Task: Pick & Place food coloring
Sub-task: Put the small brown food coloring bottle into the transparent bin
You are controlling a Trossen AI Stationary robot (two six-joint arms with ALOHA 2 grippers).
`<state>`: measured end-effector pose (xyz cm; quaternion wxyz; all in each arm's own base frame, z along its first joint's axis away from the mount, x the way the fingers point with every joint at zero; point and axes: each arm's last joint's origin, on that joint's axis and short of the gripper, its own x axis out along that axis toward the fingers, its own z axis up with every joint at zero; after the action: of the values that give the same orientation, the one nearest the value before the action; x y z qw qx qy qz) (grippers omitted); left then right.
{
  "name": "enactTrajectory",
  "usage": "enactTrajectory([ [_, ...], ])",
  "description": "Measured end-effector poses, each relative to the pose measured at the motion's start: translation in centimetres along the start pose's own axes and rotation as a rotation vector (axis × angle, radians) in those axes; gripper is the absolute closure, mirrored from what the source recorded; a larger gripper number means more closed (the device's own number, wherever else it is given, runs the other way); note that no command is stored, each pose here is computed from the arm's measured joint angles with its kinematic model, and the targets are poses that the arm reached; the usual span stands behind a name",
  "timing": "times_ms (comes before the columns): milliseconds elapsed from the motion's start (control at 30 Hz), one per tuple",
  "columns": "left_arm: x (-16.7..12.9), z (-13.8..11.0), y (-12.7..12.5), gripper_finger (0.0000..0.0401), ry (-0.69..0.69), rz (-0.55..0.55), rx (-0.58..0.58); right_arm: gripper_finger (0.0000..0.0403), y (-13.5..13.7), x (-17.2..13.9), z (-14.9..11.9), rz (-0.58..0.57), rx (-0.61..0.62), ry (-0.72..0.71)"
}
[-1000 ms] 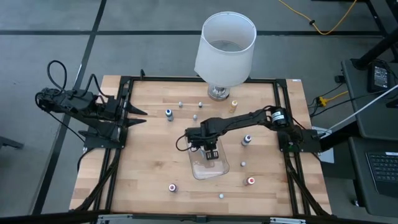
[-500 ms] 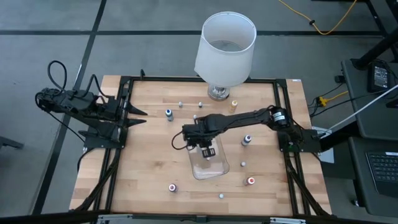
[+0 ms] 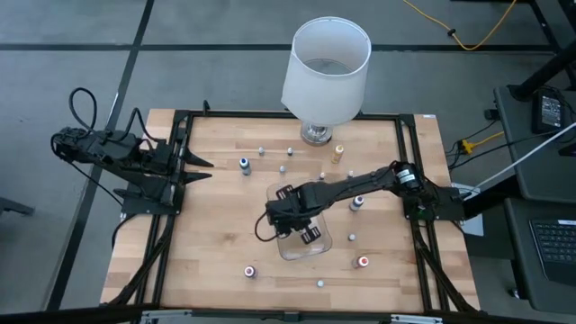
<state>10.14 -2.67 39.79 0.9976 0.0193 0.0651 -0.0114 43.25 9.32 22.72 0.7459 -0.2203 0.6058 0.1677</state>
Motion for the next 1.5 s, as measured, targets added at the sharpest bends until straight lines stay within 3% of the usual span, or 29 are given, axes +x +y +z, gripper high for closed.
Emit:
enactTrajectory([
  [633, 0.0, 0.0, 0.0, 0.0297, -0.001, -0.003, -0.033, 0.032, 0.6, 5.1, 0.4, 0.122, 0.0, 0.072],
  [1000, 0.0, 0.0, 0.0, 0.0297, -0.001, -0.002, -0.025, 0.0295, 0.1, 5.3, 0.2, 0.12, 0.012, 0.072],
  [1500, 0.0, 0.0, 0.0, 0.0297, -0.001, -0.001, -0.017, 0.0293, -0.6, 5.4, 0.2, 0.111, 0.027, 0.05],
])
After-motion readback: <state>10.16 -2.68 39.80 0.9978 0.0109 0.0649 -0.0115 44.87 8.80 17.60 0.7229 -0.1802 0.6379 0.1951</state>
